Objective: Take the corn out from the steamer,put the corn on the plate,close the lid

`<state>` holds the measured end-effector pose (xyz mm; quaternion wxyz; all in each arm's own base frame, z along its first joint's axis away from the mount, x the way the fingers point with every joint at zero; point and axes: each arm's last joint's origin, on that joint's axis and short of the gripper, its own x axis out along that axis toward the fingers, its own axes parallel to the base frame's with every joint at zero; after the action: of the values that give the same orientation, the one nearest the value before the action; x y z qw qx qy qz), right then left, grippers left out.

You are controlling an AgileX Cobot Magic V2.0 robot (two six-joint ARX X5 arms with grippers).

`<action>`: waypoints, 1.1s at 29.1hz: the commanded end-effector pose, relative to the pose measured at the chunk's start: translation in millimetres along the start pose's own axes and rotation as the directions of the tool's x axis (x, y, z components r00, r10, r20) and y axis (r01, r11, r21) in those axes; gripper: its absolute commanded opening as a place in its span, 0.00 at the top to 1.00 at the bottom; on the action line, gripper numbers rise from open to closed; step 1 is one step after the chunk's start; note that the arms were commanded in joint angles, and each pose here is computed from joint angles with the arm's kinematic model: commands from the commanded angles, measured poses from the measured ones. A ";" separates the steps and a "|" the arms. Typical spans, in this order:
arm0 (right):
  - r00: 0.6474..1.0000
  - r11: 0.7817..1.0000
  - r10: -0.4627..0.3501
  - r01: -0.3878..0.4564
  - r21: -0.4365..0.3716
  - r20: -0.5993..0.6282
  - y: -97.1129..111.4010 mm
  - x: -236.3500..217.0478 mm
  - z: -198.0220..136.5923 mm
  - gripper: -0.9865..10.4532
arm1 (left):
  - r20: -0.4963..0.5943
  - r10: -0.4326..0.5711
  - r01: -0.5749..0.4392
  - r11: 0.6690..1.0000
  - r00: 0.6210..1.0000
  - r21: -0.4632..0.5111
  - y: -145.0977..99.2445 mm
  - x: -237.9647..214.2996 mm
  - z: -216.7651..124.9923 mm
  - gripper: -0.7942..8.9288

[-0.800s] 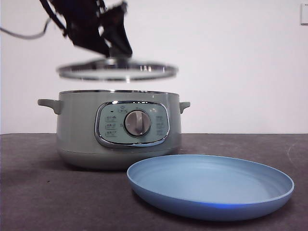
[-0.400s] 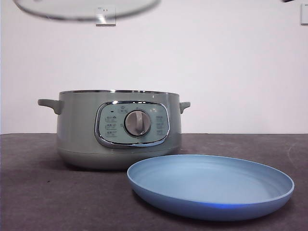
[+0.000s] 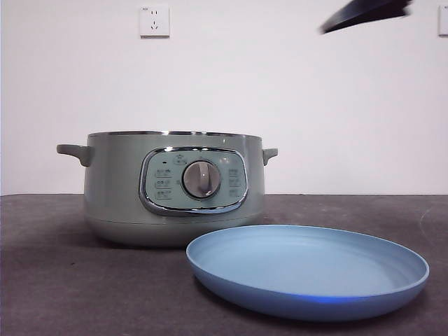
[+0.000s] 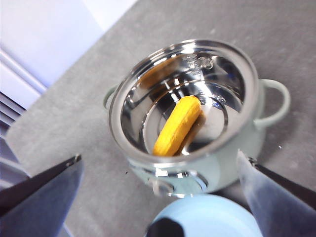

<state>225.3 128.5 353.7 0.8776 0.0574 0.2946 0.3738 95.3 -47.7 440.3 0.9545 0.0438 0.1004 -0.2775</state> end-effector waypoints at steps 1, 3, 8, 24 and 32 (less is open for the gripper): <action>1.000 1.000 -0.014 0.014 -0.008 -0.026 9.1 32.9 15.8 0.37 | 0.043 0.005 -0.005 1.000 0.999 -0.006 -2.5 -18.2 0.5 0.93; 0.999 0.999 -0.027 0.026 -0.021 -0.043 15.5 54.7 26.2 0.37 | 0.031 0.009 -0.009 1.000 0.999 -0.009 -3.6 -26.7 -3.3 0.93; 0.989 0.995 -0.095 0.089 -0.050 -0.112 27.3 114.1 47.8 0.37 | 0.006 0.023 -0.022 1.000 1.000 -0.012 -5.8 -43.1 -11.5 0.93; 0.912 0.975 -0.222 0.209 -0.073 -0.344 0.6 263.5 1.6 0.39 | -0.024 0.020 -0.021 1.000 1.000 -0.013 -8.1 -57.3 -20.1 0.93; 0.886 0.971 -0.236 0.230 -0.065 -0.399 -8.9 283.1 -18.6 0.41 | -0.024 0.020 -0.020 1.000 1.000 -0.011 -8.2 -57.3 -20.1 0.93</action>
<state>374.9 313.6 208.1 0.8394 -0.0655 0.4632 0.2768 43.5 -23.2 426.5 0.9522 0.0491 0.1437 -0.2650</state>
